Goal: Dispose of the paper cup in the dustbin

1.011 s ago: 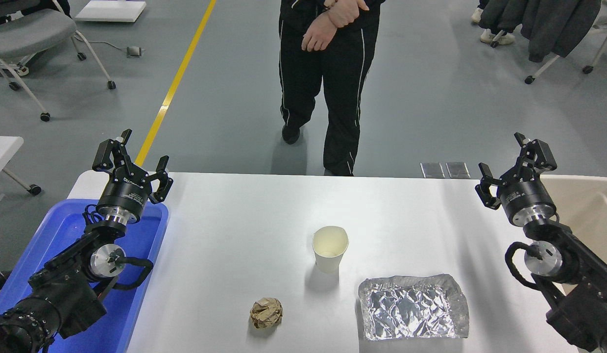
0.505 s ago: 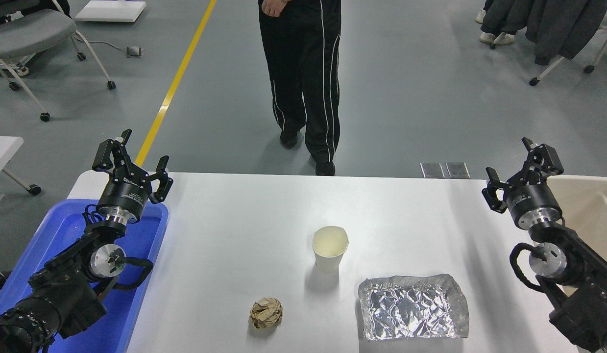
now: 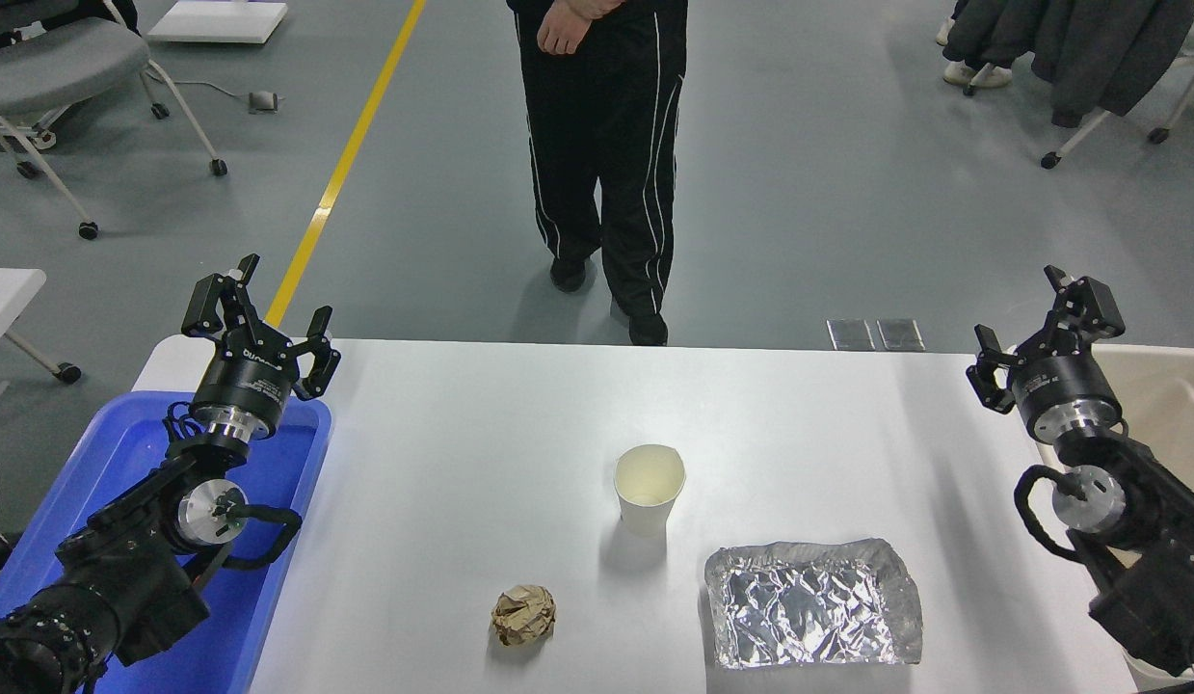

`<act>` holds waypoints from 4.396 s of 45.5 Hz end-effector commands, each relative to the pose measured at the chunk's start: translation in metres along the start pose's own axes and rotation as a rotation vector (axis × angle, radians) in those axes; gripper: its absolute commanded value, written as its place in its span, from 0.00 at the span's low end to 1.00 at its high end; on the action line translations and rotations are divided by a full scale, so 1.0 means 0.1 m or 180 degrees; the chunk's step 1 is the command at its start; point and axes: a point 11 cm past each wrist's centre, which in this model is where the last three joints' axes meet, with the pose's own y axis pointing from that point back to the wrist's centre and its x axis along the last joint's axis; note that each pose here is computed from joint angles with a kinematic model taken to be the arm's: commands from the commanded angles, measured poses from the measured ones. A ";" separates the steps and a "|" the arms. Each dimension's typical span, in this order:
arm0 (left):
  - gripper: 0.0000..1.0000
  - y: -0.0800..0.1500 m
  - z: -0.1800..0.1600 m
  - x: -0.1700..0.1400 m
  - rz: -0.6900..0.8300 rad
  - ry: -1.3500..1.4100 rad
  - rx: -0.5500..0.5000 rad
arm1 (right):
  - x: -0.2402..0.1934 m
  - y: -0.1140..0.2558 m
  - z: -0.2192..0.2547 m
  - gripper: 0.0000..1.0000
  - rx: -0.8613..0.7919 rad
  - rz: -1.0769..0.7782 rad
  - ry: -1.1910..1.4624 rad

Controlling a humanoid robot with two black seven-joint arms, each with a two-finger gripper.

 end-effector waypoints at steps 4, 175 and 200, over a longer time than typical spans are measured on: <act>1.00 0.00 0.00 0.00 -0.0002 -0.0002 0.0004 | -0.59 -0.28 -0.25 1.00 -0.0126 -0.0747 0.1078; 1.00 0.00 0.00 0.00 0.0000 0.0000 0.0000 | -2.47 0.23 0.04 0.00 -0.0521 -0.3797 0.4132; 1.00 0.00 0.00 0.00 -0.0002 -0.0002 0.0004 | -2.30 -0.09 -1.35 0.00 -0.0288 -0.3371 0.2694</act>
